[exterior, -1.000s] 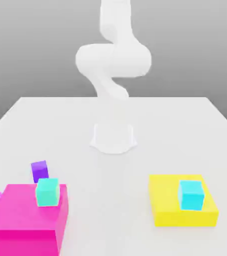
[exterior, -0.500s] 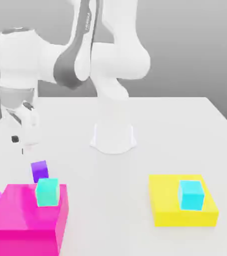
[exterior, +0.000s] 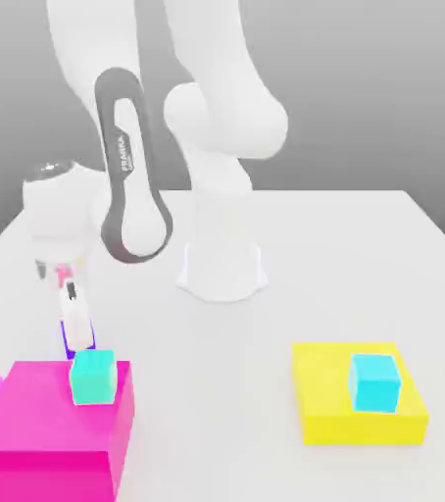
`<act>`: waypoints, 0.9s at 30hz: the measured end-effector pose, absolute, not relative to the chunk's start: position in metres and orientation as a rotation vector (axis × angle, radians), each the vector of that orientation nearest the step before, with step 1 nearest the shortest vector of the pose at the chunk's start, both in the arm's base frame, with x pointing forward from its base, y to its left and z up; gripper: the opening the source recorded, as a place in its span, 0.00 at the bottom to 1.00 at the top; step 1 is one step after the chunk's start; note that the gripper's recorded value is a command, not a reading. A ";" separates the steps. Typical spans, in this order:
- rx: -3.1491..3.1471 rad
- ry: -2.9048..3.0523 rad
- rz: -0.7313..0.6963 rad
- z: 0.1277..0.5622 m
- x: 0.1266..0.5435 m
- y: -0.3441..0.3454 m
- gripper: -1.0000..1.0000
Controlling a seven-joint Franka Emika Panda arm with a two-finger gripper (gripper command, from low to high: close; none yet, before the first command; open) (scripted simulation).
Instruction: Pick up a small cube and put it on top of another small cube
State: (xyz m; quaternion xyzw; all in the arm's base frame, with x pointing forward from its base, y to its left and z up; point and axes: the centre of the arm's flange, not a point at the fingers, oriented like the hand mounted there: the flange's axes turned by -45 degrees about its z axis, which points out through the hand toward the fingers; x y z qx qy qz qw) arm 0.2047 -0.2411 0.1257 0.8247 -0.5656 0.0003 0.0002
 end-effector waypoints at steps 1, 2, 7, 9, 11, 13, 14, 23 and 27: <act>2.592 -1.777 0.002 0.128 0.205 -0.241 0.00; 2.593 -1.777 0.003 0.133 0.205 -0.242 0.00; 2.593 -1.784 0.005 0.169 0.206 -0.244 0.00; 2.594 -1.779 0.003 0.183 0.205 -0.242 0.00; 2.603 -1.761 0.002 0.199 0.223 -0.241 0.00; 2.613 -1.742 0.002 0.217 0.252 -0.240 0.00; 2.620 -1.731 0.002 0.226 0.269 -0.238 0.00; 2.697 -1.615 0.002 0.319 0.402 -0.163 0.00; 2.700 -1.607 0.002 0.275 0.407 -0.157 1.00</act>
